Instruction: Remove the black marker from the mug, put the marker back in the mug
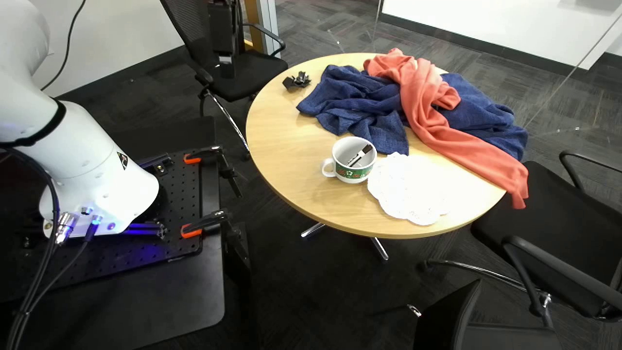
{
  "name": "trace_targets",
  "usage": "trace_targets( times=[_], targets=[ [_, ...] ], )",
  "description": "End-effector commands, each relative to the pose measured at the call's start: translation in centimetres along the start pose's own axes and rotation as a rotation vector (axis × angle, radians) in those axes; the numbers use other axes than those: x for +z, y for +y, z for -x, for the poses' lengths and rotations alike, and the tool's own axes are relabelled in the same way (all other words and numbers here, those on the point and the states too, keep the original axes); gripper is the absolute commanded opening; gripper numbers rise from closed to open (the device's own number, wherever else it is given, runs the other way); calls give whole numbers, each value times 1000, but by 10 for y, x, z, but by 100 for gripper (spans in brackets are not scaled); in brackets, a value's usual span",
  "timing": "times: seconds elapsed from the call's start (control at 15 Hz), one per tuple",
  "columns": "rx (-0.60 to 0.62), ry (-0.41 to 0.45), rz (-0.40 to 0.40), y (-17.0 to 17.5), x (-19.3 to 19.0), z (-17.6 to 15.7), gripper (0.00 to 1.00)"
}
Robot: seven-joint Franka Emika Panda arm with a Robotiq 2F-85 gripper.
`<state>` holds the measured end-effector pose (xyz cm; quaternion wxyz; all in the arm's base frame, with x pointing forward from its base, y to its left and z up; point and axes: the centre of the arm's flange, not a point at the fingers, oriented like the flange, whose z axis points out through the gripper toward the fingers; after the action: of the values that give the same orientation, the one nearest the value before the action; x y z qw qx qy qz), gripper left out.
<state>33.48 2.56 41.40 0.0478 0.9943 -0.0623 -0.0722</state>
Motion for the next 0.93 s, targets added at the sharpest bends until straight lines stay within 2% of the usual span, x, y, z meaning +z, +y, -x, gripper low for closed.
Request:
trace_targets(
  times=[0.0, 0.47, 0.87],
  targets=[
    [-24, 49, -11, -8, -2, -28, 100],
    [-68, 178, -50, -25, 22, -106, 100],
    [-87, 171, -59, -33, 61, -168, 100]
  ],
)
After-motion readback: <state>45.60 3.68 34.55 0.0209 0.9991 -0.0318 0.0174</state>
